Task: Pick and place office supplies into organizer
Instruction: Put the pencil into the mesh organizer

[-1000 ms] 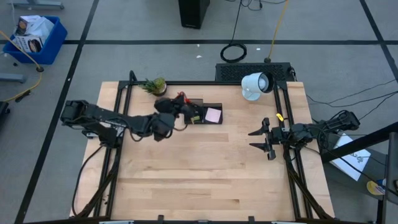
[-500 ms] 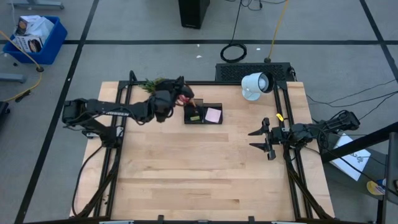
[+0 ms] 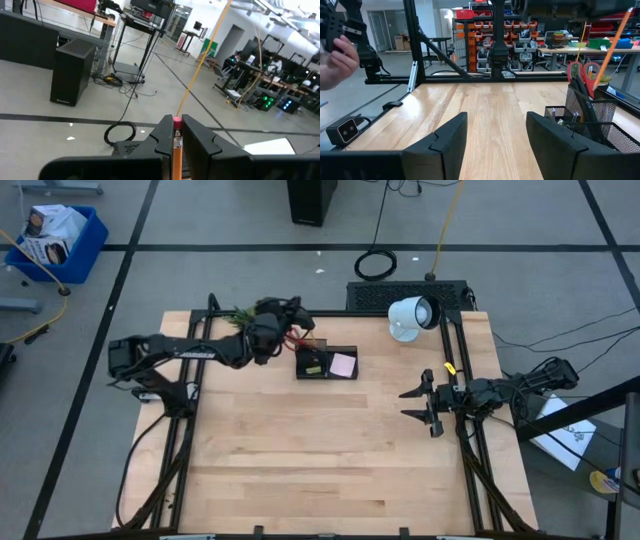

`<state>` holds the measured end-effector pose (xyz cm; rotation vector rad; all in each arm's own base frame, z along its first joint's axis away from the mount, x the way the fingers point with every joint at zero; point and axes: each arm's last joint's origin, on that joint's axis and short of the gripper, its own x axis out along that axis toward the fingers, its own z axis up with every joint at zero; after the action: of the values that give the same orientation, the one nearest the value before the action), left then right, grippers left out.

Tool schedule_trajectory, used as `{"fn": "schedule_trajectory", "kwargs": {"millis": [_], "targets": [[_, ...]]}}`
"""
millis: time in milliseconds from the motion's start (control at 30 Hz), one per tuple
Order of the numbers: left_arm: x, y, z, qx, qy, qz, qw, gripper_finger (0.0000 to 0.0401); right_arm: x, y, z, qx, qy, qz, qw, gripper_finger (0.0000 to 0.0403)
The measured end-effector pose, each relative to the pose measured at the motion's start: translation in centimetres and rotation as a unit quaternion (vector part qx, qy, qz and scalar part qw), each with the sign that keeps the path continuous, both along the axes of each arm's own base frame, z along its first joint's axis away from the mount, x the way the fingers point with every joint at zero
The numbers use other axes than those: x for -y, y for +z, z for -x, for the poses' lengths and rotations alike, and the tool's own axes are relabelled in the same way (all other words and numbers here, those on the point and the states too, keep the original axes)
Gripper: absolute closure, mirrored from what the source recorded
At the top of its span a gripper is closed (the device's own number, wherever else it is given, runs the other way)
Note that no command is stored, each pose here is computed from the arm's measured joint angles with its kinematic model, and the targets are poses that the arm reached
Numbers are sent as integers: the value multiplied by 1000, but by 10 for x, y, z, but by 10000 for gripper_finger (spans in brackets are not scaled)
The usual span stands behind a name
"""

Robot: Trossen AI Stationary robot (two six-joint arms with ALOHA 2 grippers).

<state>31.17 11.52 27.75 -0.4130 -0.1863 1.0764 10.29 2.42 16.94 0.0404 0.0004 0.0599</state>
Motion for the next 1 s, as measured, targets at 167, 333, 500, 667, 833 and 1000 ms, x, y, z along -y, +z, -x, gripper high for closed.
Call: {"fn": "schedule_trajectory", "kwargs": {"millis": [167,333,500,667,833,1000], "targets": [[-4,-16,-10,6,7,8,1000,371,0,0,0,0,0,0,1000,209],[-6,-33,-18,-2,20,18,1000,370,0,0,0,0,0,0,1000,209],[-9,-49,-24,-5,45,24,999,370,0,0,0,0,0,0,1000,209],[-9,-64,-29,4,69,37,997,370,0,0,0,0,0,0,1000,209],[-9,-73,-32,3,85,39,996,351,0,0,0,0,0,0,1000,209],[0,-82,-36,9,111,39,993,290,0,0,0,0,0,0,1000,209]]}}
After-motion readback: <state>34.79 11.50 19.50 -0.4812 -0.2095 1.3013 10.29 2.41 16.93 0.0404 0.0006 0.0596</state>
